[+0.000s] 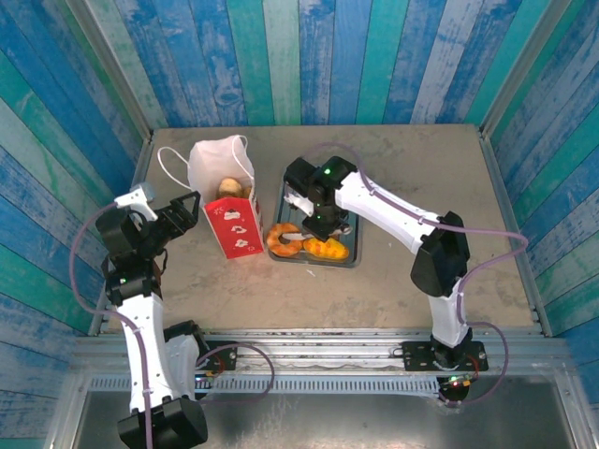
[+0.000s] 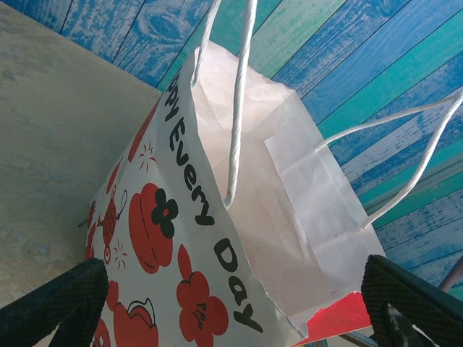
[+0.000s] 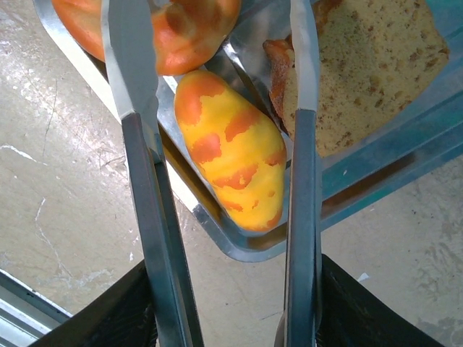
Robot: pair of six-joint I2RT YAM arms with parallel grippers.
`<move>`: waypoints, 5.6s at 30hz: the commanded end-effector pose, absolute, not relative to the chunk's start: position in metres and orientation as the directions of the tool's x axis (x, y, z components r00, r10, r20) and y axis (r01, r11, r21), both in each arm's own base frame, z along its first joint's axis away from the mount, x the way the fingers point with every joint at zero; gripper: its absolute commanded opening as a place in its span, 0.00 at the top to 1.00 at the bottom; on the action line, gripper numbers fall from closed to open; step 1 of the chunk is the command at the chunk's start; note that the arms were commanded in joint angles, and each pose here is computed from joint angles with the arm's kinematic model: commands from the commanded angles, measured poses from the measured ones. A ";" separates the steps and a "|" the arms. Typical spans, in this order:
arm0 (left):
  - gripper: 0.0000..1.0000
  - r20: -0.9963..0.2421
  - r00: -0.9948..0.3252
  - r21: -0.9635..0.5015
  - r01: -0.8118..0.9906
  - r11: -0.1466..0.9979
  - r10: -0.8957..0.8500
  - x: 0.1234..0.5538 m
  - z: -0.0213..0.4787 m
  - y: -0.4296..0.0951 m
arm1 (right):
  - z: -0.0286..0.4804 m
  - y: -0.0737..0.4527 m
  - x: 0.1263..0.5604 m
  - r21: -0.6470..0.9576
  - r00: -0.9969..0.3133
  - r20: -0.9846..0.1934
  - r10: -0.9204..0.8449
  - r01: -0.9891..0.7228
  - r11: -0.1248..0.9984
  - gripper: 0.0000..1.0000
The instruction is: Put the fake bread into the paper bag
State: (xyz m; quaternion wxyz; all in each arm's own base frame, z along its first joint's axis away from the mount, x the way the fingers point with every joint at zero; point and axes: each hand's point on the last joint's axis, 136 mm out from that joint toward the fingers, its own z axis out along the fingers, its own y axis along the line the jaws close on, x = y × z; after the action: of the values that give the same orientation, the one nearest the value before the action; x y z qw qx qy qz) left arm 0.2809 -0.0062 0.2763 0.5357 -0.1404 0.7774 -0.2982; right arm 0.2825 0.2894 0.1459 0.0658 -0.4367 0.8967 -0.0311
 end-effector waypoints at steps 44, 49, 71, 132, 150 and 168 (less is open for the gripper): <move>0.03 -0.719 -0.360 -0.650 0.048 0.758 -0.594 0.294 0.304 0.005 | 0.222 0.262 0.302 -0.242 -0.663 -0.319 -0.678 -0.634 0.734 0.70; 0.06 -0.720 -0.422 -0.626 0.053 0.778 -0.551 0.293 0.302 0.001 | 0.257 0.254 0.301 -0.240 -0.657 -0.428 -0.621 -0.580 0.779 0.70; 0.38 -0.657 -0.524 -0.684 0.112 0.721 -0.542 0.305 0.277 -0.016 | 0.396 0.296 0.258 0.032 -0.401 -0.851 -0.340 -0.685 0.728 0.72; 0.86 -0.675 -0.513 -0.651 0.078 0.755 -0.530 0.296 0.263 -0.014 | 0.307 0.414 0.300 -0.135 -0.460 -0.717 -0.524 -0.646 0.751 0.58; 0.85 -0.674 -0.512 -0.656 0.082 0.750 -0.533 0.295 0.264 -0.014 | 0.336 0.418 0.292 -0.088 -0.426 -0.761 -0.489 -0.679 0.729 0.52; 0.50 -0.694 -0.481 -0.654 0.109 0.749 -0.536 0.297 0.281 -0.014 | 0.399 0.403 0.253 0.080 -0.388 -0.854 -0.346 -0.755 0.651 0.53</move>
State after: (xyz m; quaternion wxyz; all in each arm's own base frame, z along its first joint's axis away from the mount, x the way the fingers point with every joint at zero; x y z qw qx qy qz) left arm 0.2981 -0.0127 0.2650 0.4694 -0.1498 0.8056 -0.3290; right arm 0.2615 0.4087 0.3683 0.4077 -0.3578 0.8173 0.1943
